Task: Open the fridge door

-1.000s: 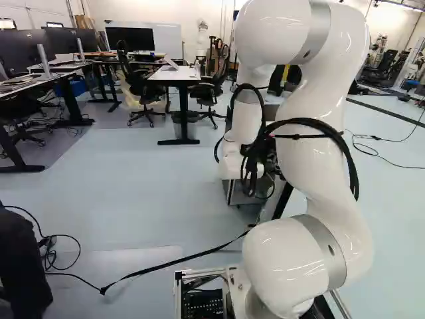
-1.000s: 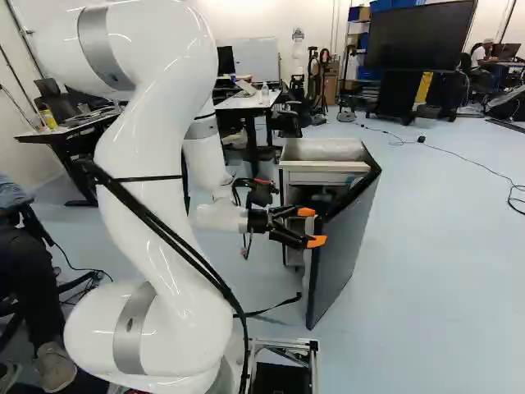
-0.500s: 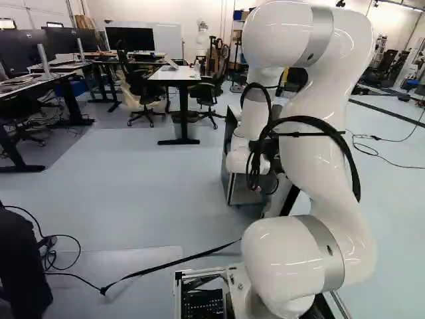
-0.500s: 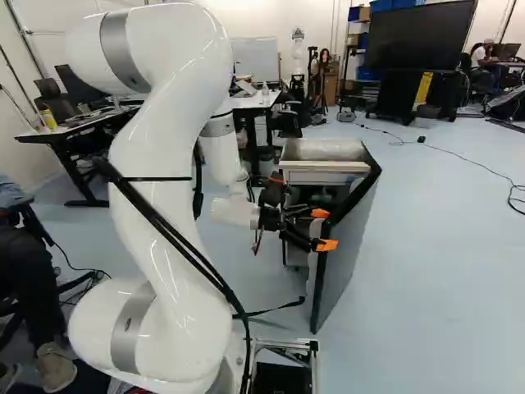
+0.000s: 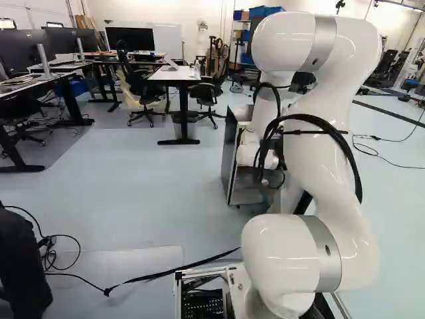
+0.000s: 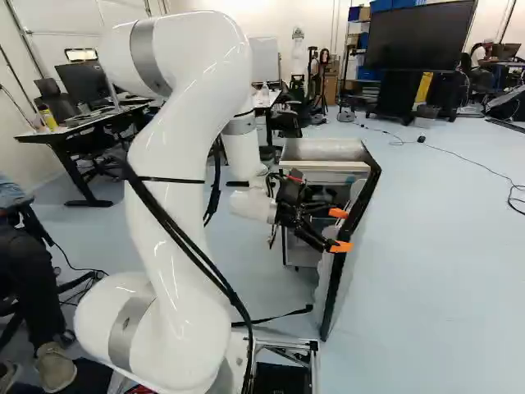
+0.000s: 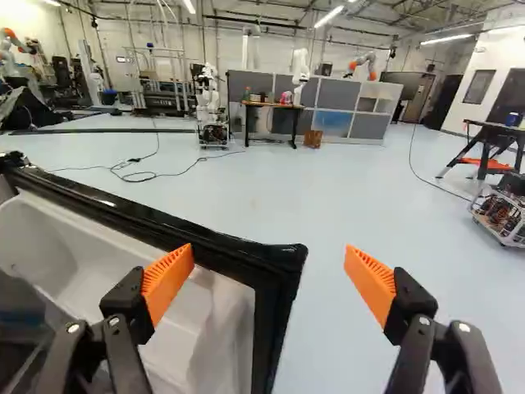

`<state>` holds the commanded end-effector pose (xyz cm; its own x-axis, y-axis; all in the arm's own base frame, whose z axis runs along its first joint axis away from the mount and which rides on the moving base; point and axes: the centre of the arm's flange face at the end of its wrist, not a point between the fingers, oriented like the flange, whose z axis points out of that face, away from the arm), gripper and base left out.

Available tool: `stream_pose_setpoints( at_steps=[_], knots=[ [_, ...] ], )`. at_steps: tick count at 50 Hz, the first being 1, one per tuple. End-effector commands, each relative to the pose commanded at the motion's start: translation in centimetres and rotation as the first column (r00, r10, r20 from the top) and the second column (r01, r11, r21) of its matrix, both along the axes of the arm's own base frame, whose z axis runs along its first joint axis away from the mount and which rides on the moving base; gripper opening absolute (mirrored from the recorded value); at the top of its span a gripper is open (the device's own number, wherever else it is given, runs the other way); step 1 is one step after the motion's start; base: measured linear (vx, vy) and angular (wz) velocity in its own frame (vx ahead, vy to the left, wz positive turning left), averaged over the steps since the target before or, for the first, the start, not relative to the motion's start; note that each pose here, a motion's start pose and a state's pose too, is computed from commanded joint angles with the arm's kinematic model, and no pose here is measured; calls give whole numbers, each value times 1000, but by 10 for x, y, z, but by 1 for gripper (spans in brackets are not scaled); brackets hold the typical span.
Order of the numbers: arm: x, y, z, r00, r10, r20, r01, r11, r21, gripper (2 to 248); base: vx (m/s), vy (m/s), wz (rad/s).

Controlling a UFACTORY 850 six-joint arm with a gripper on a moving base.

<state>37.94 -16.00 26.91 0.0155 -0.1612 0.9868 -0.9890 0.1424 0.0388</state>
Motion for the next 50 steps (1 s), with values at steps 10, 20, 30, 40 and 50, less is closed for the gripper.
stream_pose_setpoints(
  at_steps=[10,20,30,40,50],
  knots=[
    [10,-21,0,999,-46,25,46,999,-5,247,0,0,0],
    [18,-43,0,995,-89,49,90,996,-9,247,0,0,0],
    [26,-62,1,989,-126,72,127,992,-13,247,0,0,0],
    [30,-73,1,986,-144,83,146,989,-15,247,0,0,0],
    [30,-74,1,986,-146,85,148,989,-16,247,0,0,0]
  ],
)
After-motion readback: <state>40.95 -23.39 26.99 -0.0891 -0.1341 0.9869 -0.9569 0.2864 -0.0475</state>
